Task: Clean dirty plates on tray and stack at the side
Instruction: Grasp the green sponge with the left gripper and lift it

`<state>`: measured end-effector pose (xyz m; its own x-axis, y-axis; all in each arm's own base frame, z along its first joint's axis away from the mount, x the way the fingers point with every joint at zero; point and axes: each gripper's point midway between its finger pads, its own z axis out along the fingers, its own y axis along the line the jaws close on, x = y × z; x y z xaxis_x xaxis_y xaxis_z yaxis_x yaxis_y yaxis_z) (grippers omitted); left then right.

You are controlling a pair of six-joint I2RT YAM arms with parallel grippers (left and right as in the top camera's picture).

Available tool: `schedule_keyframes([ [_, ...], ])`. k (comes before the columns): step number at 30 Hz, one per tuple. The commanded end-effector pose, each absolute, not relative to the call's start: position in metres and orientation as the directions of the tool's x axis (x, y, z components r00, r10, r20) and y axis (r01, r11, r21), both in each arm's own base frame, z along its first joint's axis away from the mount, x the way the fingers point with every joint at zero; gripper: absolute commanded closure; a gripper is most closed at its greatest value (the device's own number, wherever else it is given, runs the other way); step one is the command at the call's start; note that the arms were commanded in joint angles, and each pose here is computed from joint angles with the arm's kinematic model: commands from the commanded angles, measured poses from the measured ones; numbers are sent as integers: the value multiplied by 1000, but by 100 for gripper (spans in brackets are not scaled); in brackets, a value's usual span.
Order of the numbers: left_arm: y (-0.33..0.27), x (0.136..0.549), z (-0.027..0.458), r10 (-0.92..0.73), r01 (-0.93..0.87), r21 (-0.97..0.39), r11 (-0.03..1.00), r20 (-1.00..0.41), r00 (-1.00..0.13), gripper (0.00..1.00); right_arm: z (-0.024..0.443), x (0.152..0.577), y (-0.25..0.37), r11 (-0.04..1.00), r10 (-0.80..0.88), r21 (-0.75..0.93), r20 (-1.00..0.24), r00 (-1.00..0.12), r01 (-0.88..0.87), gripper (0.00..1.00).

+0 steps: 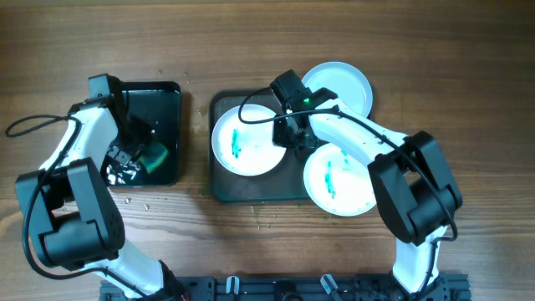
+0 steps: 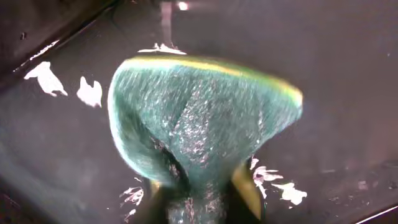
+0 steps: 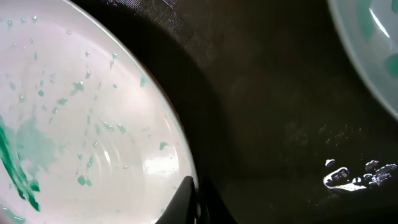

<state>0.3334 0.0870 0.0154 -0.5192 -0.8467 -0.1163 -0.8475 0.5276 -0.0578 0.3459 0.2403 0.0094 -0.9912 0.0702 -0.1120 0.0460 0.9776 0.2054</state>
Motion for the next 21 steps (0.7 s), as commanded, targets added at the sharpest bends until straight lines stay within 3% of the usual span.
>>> schedule_keyframes([
  [1,86,329,9,-838,-840,-35,541,-108,-535,96,6,349,245,974,87,218,-102,-991,63,96],
  [5,86,335,33,-753,-755,-35,655,-117,-648,96,7,350,245,973,87,221,-103,-991,62,96],
  [10,70,347,80,-518,-504,-120,855,-158,-841,96,14,355,247,967,25,255,-113,-993,-4,96],
  [21,64,351,81,-382,-368,-104,924,-184,-906,96,14,356,245,967,25,255,-112,-993,-5,96],
])
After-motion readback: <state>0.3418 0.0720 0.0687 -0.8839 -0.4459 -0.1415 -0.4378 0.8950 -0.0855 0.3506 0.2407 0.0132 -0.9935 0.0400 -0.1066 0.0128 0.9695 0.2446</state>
